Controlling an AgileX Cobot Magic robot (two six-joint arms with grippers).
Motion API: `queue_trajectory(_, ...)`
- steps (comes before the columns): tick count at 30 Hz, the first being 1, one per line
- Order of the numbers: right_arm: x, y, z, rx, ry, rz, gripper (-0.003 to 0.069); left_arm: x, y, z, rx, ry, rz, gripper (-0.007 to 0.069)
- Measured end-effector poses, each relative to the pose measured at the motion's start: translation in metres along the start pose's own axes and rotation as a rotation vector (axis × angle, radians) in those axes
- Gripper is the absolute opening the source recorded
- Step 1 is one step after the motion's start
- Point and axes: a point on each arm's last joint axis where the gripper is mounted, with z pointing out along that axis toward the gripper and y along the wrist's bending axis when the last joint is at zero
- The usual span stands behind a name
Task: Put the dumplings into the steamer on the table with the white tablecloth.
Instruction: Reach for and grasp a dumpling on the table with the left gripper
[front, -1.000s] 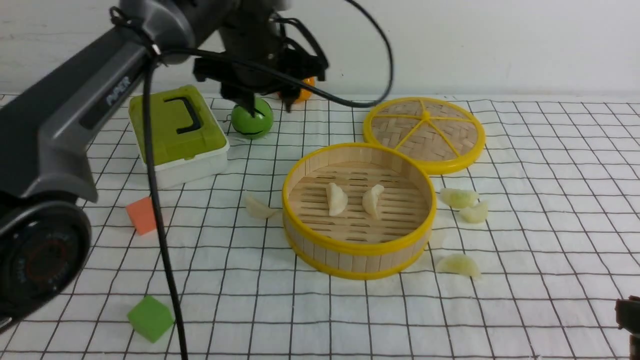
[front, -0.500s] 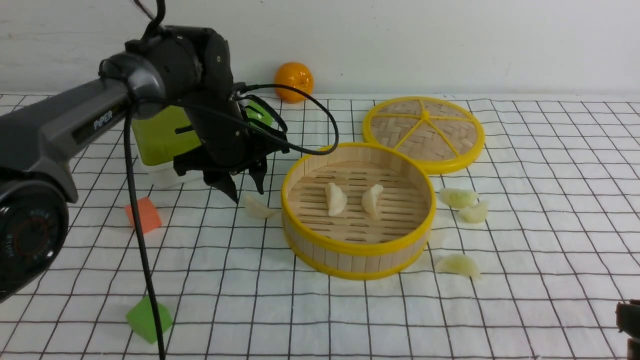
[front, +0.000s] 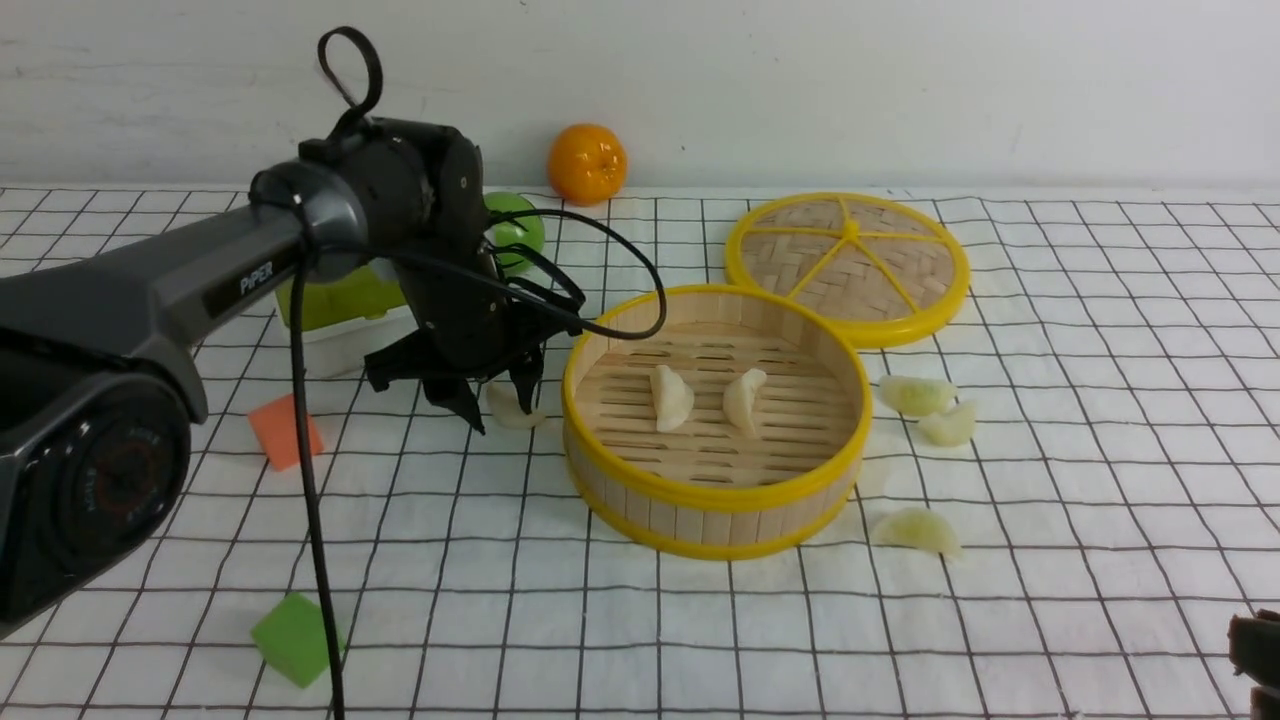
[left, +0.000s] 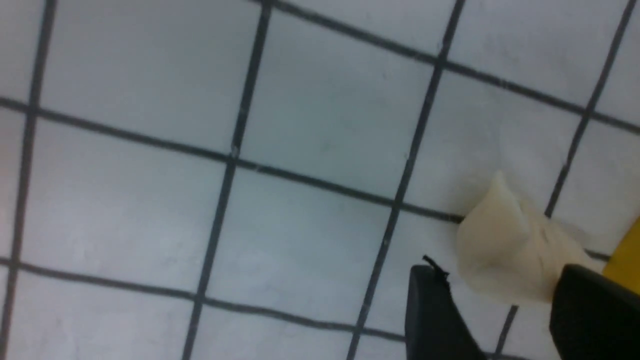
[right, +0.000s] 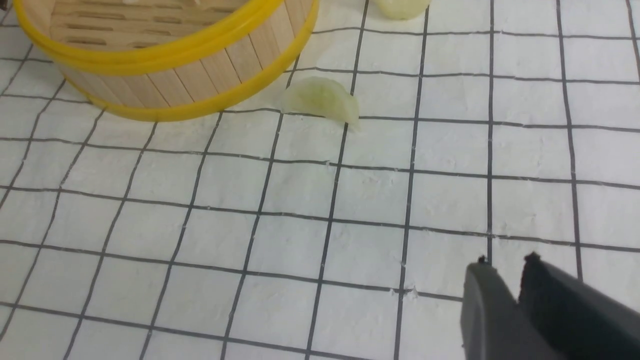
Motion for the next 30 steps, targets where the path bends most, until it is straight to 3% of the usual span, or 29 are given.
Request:
queue_trajectory(18,0.000,0.000,0.000,0.000,0.001,-0.001,0.0120,-0.004,0.000,-0.001,0.008,-0.046,-0.109,0.0323)
queue_trajectory(30,0.000,0.000,0.000,0.000,0.001,-0.001,0.0129,-0.009,0.000,0.010,0.012,-0.100,-0.094,0.0323)
